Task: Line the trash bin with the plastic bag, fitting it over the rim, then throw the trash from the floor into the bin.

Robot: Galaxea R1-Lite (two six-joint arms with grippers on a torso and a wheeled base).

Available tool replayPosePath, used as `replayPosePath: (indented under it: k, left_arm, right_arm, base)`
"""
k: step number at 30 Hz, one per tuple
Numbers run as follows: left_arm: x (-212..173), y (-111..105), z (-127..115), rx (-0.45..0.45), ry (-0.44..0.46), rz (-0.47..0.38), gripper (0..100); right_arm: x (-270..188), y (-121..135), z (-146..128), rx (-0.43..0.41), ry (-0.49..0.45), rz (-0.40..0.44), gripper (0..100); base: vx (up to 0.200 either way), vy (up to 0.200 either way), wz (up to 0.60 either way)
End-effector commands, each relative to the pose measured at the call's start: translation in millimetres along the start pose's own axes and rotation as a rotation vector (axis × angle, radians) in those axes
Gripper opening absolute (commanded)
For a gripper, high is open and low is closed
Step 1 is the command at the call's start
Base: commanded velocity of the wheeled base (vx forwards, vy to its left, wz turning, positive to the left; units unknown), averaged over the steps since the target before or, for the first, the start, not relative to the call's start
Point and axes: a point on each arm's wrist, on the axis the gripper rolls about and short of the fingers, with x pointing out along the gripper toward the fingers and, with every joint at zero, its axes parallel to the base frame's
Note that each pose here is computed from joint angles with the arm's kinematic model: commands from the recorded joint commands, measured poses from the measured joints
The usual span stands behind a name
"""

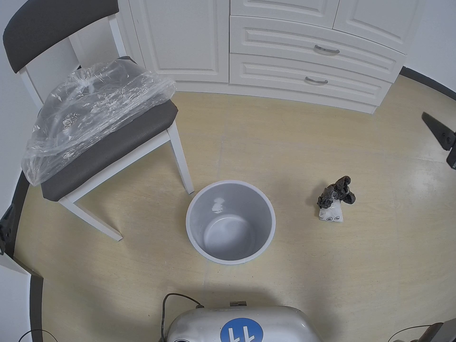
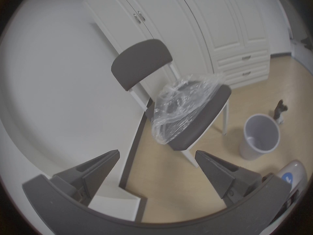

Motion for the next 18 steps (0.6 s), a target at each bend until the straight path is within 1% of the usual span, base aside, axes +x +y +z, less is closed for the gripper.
replayPosePath:
  k: [1, 7, 13, 16, 17, 18]
  left_arm:
    - [43, 4, 6, 0.112, 0.182, 0.082, 100]
    - [73, 11, 5, 0.112, 0.278, 0.115, 100]
    - [96, 19, -1, 0.052, 0.277, -0.049, 100]
    - [111, 27, -6, 0.025, 0.296, -0.064, 100]
    - [113, 28, -7, 0.023, 0.298, -0.06, 100]
    - [125, 33, -10, 0.015, 0.295, -0.046, 100]
  right_arm:
    - [21, 13, -22, 0.005, 0.075, 0.041, 100]
    - [24, 12, -23, 0.003, 0.086, 0.042, 100]
    - [26, 12, -25, 0.0, 0.092, 0.036, 100]
    - [27, 11, -24, 0.0, 0.089, 0.032, 100]
    - [27, 11, -24, 0.0, 0.088, 0.031, 100]
    - [27, 11, -24, 0.0, 0.088, 0.032, 100]
  base:
    - [0.0, 0.0, 0.0]
    - [0.0, 0.0, 0.0]
    - [0.0, 0.0, 0.0]
    - [0.0, 0.0, 0.0]
    - [0.0, 0.0, 0.0]
    - [0.0, 0.0, 0.0]
